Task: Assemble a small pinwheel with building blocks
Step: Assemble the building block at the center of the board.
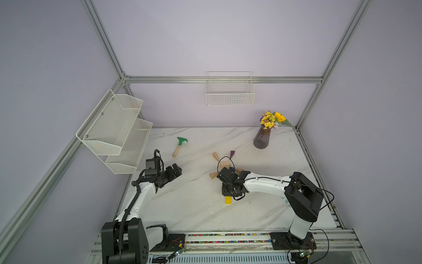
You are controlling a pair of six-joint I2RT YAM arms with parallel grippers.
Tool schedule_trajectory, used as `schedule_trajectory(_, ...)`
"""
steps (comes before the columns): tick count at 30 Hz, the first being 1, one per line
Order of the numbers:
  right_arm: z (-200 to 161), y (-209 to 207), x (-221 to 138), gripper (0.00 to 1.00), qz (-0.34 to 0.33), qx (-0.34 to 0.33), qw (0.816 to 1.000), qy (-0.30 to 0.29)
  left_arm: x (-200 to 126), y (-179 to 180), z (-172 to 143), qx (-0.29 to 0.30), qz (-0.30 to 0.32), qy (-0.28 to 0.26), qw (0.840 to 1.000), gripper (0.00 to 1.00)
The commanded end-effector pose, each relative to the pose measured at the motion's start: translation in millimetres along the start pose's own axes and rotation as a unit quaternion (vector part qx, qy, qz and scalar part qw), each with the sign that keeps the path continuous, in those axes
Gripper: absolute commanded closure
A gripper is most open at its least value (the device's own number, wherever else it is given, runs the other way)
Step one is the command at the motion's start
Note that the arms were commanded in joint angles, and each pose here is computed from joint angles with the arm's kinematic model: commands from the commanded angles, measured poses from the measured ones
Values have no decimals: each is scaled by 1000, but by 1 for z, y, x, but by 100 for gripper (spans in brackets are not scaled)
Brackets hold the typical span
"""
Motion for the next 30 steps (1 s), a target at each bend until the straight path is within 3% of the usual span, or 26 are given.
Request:
schedule_trajectory(1, 8, -1, 0, 66, -13, 2, 1000, -14, -2, -5, 9, 13, -15, -19, 1000, 0)
schedule_trajectory(30, 20, -1, 13, 66, -18, -5, 1000, -10, 2, -6, 6, 11, -28, -15, 999, 0)
Point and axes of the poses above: each gripper's point midway between its finger pads, its own x axis out along the fingers, its own y axis along the line the jaws close on, z = x × y, the point moved 5 cm from there along -x, back along the fingers, and after that the axes turned 7 degrees about x, right-handed, at the moved point
